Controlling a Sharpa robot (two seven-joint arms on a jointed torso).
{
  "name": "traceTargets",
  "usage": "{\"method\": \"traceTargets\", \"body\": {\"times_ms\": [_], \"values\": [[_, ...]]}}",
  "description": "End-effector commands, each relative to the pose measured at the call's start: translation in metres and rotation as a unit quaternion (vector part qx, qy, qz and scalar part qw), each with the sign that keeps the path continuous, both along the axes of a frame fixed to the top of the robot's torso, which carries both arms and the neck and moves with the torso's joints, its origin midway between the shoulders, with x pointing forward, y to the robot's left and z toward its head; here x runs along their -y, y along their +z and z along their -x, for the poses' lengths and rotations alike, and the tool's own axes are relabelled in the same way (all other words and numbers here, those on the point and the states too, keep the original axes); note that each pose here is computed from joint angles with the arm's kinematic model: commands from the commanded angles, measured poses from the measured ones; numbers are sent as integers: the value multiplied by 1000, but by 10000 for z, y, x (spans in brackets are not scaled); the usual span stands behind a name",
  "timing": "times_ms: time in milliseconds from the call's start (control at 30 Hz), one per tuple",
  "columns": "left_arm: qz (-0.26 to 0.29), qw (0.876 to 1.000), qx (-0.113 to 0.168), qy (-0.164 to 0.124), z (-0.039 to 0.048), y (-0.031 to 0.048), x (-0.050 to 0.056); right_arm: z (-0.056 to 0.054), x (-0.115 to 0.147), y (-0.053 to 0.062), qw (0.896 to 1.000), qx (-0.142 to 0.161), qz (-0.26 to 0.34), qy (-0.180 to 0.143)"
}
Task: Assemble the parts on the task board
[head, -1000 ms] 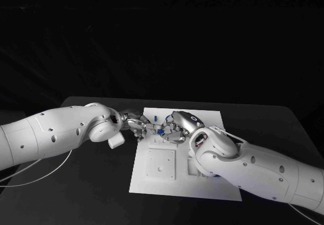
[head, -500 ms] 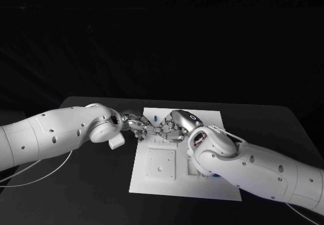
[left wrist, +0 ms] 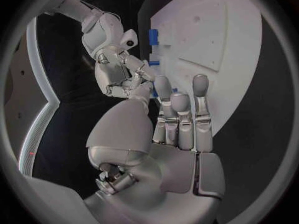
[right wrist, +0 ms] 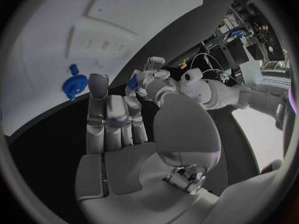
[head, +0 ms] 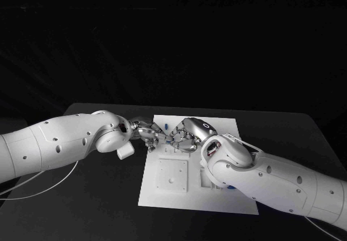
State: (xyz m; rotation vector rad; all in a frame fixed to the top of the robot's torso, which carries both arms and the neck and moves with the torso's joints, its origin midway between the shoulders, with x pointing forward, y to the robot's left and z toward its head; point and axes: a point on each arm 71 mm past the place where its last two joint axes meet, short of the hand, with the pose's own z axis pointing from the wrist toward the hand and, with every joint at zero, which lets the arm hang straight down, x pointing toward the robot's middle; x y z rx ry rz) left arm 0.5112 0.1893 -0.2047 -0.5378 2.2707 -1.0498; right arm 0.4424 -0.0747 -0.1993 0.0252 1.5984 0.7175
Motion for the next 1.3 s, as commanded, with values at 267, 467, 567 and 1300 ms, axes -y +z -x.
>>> {"method": "traceTargets", "body": {"times_ms": [267, 467, 567, 1300], "values": [[30, 999, -8, -12, 20, 14, 53, -4, -19, -4, 1000, 0, 4, 6], [34, 999, -9, -10, 19, 18, 60, -8, -23, -8, 1000, 0, 4, 7], [38, 999, -8, -7, 14, 21, 60, -13, -22, -13, 1000, -1, 5, 7], [55, 998, -16, 0, 26, 29, 86, -72, 47, -57, 1000, -1, 10, -5]]}}
